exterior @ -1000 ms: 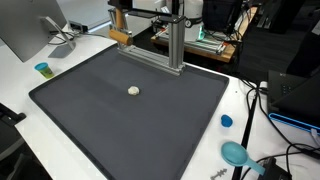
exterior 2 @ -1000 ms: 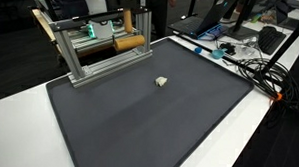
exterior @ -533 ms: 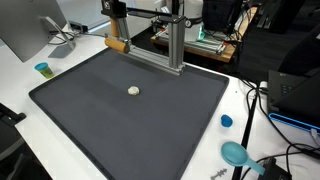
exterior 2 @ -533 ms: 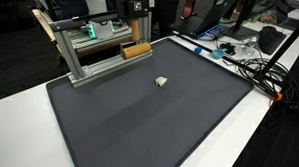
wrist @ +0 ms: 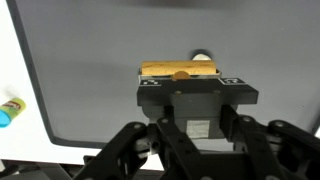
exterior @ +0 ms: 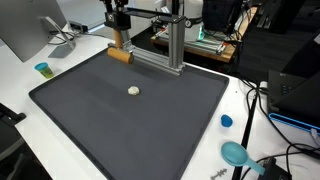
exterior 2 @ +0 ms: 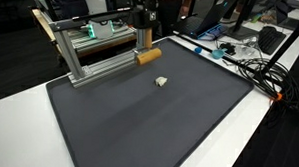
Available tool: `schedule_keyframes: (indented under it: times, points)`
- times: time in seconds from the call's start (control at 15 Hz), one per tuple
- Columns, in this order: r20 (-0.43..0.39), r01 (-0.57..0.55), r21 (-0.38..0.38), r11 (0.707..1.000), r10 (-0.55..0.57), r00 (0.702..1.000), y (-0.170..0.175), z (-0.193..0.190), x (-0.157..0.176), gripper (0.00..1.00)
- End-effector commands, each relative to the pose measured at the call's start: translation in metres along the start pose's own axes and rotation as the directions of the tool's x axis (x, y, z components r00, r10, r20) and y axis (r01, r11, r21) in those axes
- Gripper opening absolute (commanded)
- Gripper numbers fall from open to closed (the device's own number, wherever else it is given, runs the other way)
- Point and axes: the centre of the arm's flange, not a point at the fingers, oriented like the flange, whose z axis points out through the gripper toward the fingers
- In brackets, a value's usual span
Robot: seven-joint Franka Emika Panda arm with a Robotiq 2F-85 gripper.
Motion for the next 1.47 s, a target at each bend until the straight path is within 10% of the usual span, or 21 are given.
schedule_keyframes:
  times: [0.0, 0.67, 0.73, 0.8, 0.87, 1.4]
  points:
    - [-0.013, 0.087, 0.017, 0.996, -0.087, 0.996, -0.037, 0.023, 0.06, 0.21]
    - [0.096, 0.11, 0.029, 0.993, -0.112, 0.989, -0.063, 0.091, 0.063, 0.21]
    - [0.103, 0.108, 0.029, 0.994, -0.11, 0.989, -0.062, 0.094, 0.062, 0.46]
    - [0.107, 0.108, 0.03, 0.994, -0.111, 0.988, -0.062, 0.096, 0.061, 0.46]
    - [0.106, 0.111, 0.023, 0.994, -0.113, 0.988, -0.061, 0.097, 0.063, 0.21]
    - [0.105, 0.073, 0.032, 0.997, -0.076, 0.992, -0.046, 0.126, 0.069, 0.21]
